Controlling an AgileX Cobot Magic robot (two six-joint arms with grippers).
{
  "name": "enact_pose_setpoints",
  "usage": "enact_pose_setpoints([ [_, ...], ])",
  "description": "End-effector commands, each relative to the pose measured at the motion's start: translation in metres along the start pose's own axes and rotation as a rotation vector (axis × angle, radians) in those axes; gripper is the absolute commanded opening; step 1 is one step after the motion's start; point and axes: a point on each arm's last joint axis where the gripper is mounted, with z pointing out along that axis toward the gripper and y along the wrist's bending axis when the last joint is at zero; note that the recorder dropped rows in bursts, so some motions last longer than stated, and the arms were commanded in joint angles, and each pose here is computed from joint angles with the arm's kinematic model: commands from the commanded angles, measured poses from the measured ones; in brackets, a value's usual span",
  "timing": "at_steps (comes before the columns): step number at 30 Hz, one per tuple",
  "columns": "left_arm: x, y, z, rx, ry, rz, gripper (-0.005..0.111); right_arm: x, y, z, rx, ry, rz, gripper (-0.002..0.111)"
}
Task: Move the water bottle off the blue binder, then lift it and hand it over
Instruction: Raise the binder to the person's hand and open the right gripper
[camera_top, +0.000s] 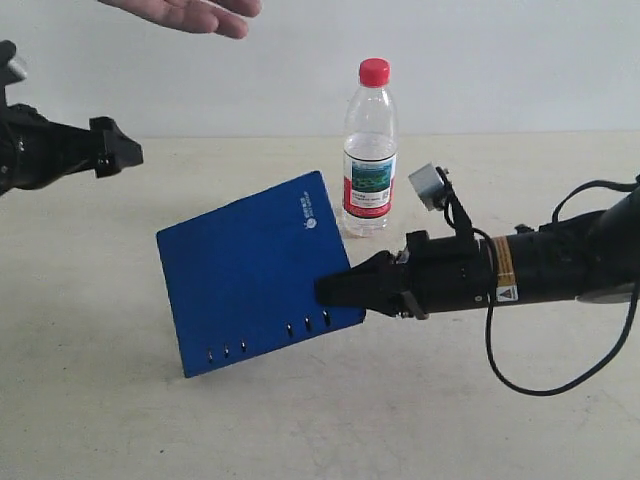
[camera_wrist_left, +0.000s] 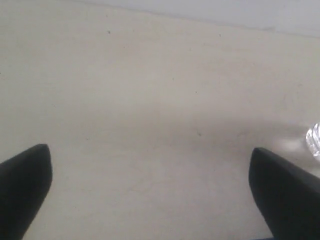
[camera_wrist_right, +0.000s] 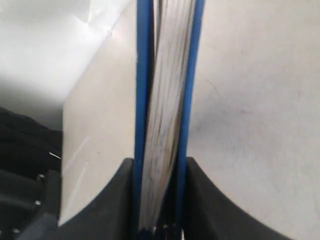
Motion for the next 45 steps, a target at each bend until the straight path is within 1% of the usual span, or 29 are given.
enact_pose_setpoints([
  [1, -0.013, -0.006, -0.030, -0.021, -0.081, 0.012, 0.110, -0.023, 0.030, -0.014, 0.014, -0.020, -0.197, 0.000],
  [6, -0.019, -0.014, -0.062, -0.011, -0.153, 0.027, 0.110, -0.045, 0.073, -0.036, 0.093, 0.003, -0.414, 0.000],
  [8, -0.018, -0.016, -0.072, -0.008, -0.172, 0.031, 0.110, -0.048, 0.090, -0.043, 0.136, 0.038, -0.472, 0.000],
  [10, -0.018, -0.019, -0.082, -0.005, -0.193, 0.036, 0.110, -0.053, 0.108, -0.047, 0.179, 0.022, -0.497, 0.000],
  [11, -0.017, -0.020, -0.087, -0.004, -0.201, 0.038, 0.110, -0.055, 0.120, -0.047, 0.180, 0.008, -0.525, 0.000],
  [14, -0.010, -0.020, -0.098, -0.022, -0.212, 0.038, 0.110, -0.055, 0.159, -0.046, 0.126, -0.015, -0.620, 0.000],
  [16, -0.003, -0.018, -0.104, -0.050, -0.211, 0.035, 0.110, -0.054, 0.184, -0.047, 0.127, -0.041, -0.693, 0.000],
  [18, 0.004, -0.015, -0.110, -0.078, -0.208, 0.031, 0.110, -0.058, 0.203, -0.052, 0.199, -0.106, -0.758, 0.000],
  [21, 0.015, -0.015, -0.115, -0.082, -0.197, 0.031, 0.110, -0.062, 0.227, -0.064, 0.278, -0.209, -0.865, 0.000],
  [23, 0.020, -0.015, -0.116, -0.081, -0.186, 0.033, 0.110, -0.063, 0.239, -0.072, 0.274, -0.250, -0.909, 0.000],
  [26, 0.027, -0.013, -0.114, -0.083, -0.167, 0.030, 0.110, -0.062, 0.246, -0.077, 0.266, -0.271, -0.924, 0.000],
  [33, 0.028, -0.013, -0.114, -0.084, -0.163, 0.029, 0.110, -0.062, 0.245, -0.077, 0.269, -0.273, -0.898, 0.000],
  [35, 0.028, -0.013, -0.114, -0.084, -0.163, 0.029, 0.110, -0.063, 0.245, -0.077, 0.280, -0.275, -0.892, 0.003],
  [36, 0.028, -0.013, -0.114, -0.084, -0.163, 0.029, 0.110, -0.063, 0.244, -0.077, 0.287, -0.276, -0.885, 0.007],
  [38, 0.028, -0.013, -0.114, -0.084, -0.163, 0.029, 0.110, -0.064, 0.243, -0.077, 0.299, -0.279, -0.878, 0.020],
  [41, 0.028, -0.013, -0.114, -0.084, -0.163, 0.029, 0.110, -0.064, 0.242, -0.078, 0.312, -0.282, -0.874, 0.045],
  [42, 0.028, -0.013, -0.114, -0.084, -0.163, 0.029, 0.110, -0.065, 0.242, -0.078, 0.314, -0.282, -0.874, 0.049],
  [45, 0.028, -0.013, -0.114, -0.082, -0.163, 0.029, 0.110, -0.065, 0.244, -0.081, 0.329, -0.296, -0.879, 0.049],
])
